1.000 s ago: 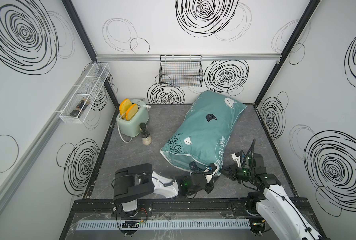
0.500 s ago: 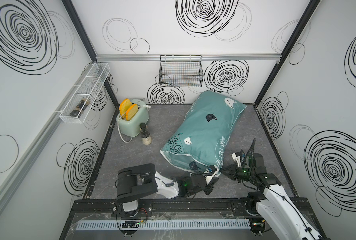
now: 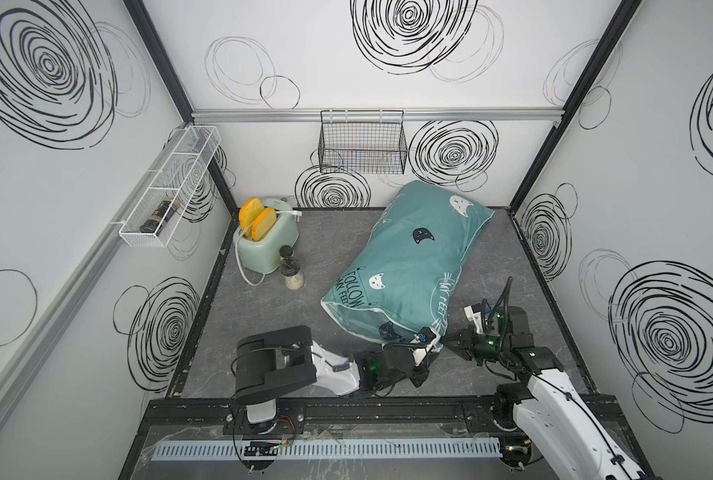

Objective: Zip up pillowcases
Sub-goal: Zip the zipper on the pillowcase, then reset both arms

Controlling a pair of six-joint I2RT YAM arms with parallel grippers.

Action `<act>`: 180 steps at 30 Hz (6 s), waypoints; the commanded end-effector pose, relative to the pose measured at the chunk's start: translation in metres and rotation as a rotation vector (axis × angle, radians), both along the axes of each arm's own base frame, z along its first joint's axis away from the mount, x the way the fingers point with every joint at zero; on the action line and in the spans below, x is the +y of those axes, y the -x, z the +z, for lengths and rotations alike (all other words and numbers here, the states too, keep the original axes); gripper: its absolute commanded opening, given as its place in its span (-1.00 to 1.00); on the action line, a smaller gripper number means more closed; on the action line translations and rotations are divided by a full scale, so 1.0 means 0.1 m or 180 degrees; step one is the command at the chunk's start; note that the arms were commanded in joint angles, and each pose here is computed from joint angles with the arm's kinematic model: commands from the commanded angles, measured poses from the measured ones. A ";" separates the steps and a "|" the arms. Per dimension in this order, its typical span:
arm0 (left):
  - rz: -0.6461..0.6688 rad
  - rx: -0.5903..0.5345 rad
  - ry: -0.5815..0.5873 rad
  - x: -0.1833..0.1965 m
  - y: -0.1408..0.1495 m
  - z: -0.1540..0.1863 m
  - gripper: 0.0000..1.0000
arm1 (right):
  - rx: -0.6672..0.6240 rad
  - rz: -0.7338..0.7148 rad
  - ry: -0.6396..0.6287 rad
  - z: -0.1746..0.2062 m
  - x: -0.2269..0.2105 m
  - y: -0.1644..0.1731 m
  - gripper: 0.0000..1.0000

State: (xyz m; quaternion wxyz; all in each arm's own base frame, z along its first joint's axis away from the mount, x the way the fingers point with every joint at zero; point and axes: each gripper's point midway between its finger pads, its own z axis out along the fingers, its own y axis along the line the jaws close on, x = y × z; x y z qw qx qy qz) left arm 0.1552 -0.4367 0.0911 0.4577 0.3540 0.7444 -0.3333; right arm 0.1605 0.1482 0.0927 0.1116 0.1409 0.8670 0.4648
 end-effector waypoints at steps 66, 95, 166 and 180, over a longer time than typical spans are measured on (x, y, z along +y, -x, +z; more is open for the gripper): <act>0.0276 0.0055 0.0103 0.19 -0.11 0.09 -1.00 | -0.0012 -0.0167 0.0195 0.12 -0.09 0.02 -1.00; 0.2121 0.0952 0.0116 1.93 -0.77 -0.06 -1.00 | -0.0442 -0.1037 0.0876 0.42 -0.68 -0.44 -1.00; 0.5000 -0.0383 -0.0166 4.79 -1.77 0.93 0.93 | -0.1917 -0.2643 0.2662 0.99 -2.01 -1.88 0.95; 0.4091 -0.1371 -0.0086 4.54 -1.91 0.80 0.93 | -0.2297 -0.1997 0.3195 0.20 -1.94 -2.17 0.95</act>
